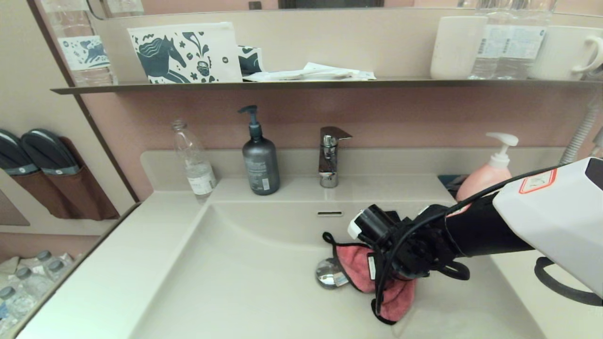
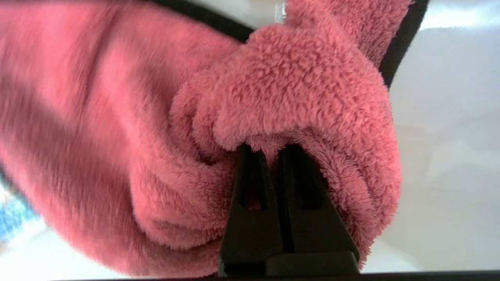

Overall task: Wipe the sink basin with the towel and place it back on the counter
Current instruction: Wipe the sink

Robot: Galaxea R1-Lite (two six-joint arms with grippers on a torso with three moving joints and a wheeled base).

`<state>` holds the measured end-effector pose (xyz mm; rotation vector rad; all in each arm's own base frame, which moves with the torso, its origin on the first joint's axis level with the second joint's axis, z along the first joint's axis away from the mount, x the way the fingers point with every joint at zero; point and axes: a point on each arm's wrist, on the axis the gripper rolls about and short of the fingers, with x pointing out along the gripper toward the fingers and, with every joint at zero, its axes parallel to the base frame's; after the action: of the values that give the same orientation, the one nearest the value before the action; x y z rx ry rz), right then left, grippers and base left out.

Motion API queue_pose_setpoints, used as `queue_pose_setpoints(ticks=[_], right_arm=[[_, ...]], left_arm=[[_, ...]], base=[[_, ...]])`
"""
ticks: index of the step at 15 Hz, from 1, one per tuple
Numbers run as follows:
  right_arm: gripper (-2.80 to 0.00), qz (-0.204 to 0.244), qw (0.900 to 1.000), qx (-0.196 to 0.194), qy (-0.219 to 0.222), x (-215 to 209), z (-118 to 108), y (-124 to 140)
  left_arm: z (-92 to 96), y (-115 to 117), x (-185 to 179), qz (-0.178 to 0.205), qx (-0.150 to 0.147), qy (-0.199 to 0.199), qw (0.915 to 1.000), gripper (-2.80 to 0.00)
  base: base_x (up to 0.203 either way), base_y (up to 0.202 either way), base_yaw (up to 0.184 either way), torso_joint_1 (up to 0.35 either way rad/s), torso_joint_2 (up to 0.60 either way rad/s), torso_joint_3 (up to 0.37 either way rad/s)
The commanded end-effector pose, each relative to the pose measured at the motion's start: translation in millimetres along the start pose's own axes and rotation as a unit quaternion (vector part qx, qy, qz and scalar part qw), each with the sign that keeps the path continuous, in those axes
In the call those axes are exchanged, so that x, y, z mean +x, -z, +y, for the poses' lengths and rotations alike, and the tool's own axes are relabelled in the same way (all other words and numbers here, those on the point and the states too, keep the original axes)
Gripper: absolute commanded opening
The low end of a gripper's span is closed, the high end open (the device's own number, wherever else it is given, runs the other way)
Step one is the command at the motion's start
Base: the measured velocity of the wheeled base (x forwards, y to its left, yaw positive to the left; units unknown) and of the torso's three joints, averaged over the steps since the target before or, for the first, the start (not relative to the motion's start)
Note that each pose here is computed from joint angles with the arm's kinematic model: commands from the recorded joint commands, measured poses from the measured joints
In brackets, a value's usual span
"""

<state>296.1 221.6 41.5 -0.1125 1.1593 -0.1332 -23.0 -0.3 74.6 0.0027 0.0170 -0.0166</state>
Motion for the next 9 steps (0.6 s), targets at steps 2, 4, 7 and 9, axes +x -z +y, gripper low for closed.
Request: queue_pose_setpoints(ticks=[2, 4, 7, 9], right_arm=[[-2.80, 0.037, 0.998, -0.031, -0.026, -0.1, 21.5, 27.3], [-2.80, 0.035, 0.998, -0.034, -0.051, -7.6, 35.7, 30.6], [-2.80, 0.024, 0.996, -0.028, -0.084, -21.0, 52.9, 29.1], [-2.80, 0.017, 0.994, -0.025, -0.102, -26.1, 64.7, 27.9]], left_arm=[[0.0, -0.1, 0.0, 0.000, 0.000, 0.000, 1.0000, -2.80], [0.0, -0.1, 0.0, 0.000, 0.000, 0.000, 1.0000, -2.80], [0.0, -0.1, 0.0, 0.000, 0.000, 0.000, 1.0000, -2.80], [0.0, -0.1, 0.0, 0.000, 0.000, 0.000, 1.0000, -2.80]], base=[[0.000, 0.000, 0.000, 0.000, 0.00, 0.000], [0.000, 0.000, 0.000, 0.000, 0.00, 0.000], [0.000, 0.000, 0.000, 0.000, 0.00, 0.000], [0.000, 0.000, 0.000, 0.000, 0.00, 0.000]])
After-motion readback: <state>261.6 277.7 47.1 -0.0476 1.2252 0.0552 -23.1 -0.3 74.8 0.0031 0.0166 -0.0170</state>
